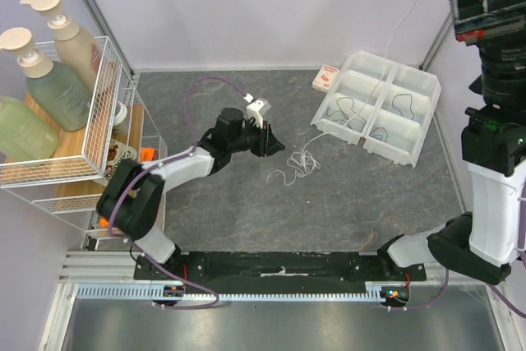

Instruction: Untangle the cables

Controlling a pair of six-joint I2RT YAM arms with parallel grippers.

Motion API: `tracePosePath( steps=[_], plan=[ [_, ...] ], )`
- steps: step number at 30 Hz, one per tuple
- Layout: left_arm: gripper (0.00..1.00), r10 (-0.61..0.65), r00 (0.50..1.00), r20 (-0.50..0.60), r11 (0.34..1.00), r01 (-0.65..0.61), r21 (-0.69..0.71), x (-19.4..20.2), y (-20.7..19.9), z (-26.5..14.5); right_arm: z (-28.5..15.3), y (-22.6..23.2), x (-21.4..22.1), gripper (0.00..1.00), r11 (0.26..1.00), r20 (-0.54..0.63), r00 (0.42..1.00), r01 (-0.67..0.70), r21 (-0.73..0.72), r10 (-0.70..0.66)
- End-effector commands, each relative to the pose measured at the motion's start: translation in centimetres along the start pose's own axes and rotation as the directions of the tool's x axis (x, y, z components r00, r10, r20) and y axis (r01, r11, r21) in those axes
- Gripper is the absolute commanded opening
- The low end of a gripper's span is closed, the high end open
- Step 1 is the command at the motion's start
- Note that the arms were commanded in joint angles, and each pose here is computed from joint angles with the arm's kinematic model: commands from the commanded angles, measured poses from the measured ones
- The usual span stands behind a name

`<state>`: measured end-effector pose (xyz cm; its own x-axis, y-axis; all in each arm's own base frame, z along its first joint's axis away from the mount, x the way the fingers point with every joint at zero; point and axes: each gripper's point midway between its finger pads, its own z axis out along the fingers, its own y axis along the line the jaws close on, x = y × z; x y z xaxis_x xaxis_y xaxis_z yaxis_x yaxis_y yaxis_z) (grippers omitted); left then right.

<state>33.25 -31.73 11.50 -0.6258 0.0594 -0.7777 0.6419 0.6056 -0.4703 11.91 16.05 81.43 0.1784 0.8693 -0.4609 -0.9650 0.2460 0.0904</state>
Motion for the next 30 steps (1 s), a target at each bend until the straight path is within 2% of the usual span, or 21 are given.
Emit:
tracePosePath(
  steps=[1, 3, 4, 9, 11, 13, 18, 22, 24, 26, 28, 30],
  plan=[
    [0.45, 0.131, 0.953, 0.272, 0.939, -0.207, 0.274, -8.4, -9.2, -5.2, 0.5, -3.1, 4.3, 0.00, 0.999, -0.090, 0.996, -0.015, 0.032, 0.018],
    [0.66, 0.147, 0.935, 0.324, 0.906, -0.258, 0.335, -10.5, -11.7, -6.9, 0.4, -3.4, 4.9, 0.00, 0.999, -0.109, 0.994, -0.021, 0.032, 0.024],
    [0.71, 0.163, 0.920, 0.357, 0.883, -0.298, 0.362, -11.4, -12.9, -7.5, 0.3, -3.5, 5.4, 0.00, 0.999, -0.119, 0.992, -0.026, 0.029, 0.029],
    [0.79, 0.192, 0.868, 0.457, 0.757, -0.428, 0.495, -13.7, -19.3, -9.7, 0.1, -4.1, 5.9, 0.00, 0.998, -0.122, 0.992, -0.036, 0.044, 0.041],
    [0.85, 0.186, 0.855, 0.484, 0.745, -0.444, 0.498, -14.7, -21.0, -9.8, 0.4, -4.0, 5.7, 0.00, 0.999, -0.120, 0.992, -0.032, 0.042, 0.037],
    [0.85, 0.155, 0.859, 0.487, 0.732, -0.431, 0.528, -15.7, -22.5, -9.6, 0.7, -3.7, 5.4, 0.00, 0.999, -0.118, 0.992, -0.038, 0.031, 0.041],
    [0.84, 0.157, 0.839, 0.521, 0.621, -0.494, 0.609, -15.3, -26.5, -10.1, 0.0, -3.7, 5.4, 0.00, 0.997, -0.102, 0.993, -0.062, 0.044, 0.066],
    [0.77, 0.164, 0.831, 0.531, 0.581, -0.516, 0.629, -14.9, -27.2, -10.0, 0.5, -3.0, 4.9, 0.00, 0.998, -0.108, 0.992, -0.061, 0.024, 0.063],
    [0.70, 0.164, 0.838, 0.520, 0.600, -0.503, 0.622, -15.3, -27.1, -9.6, 0.7, -3.1, 5.1, 0.00, 0.998, -0.113, 0.991, -0.066, 0.020, 0.068],
    [0.60, 0.146, 0.856, 0.495, 0.714, -0.438, 0.547, -16.3, -25.4, -8.3, 0.6, -3.1, 5.2, 0.00, 0.998, -0.117, 0.991, -0.062, 0.020, 0.064],
    [0.62, 0.143, 0.865, 0.481, 0.833, -0.368, 0.414, -16.9, -22.7, -7.1, 0.2, -2.8, 4.9, 0.00, 0.998, -0.109, 0.992, -0.059, 0.019, 0.061],
    [0.72, 0.170, 0.855, 0.490, 0.896, -0.340, 0.284, -17.1, -20.2, -7.0, -0.2, -3.1, 5.0, 0.00, 0.998, -0.111, 0.993, -0.046, 0.034, 0.049]
  ],
)
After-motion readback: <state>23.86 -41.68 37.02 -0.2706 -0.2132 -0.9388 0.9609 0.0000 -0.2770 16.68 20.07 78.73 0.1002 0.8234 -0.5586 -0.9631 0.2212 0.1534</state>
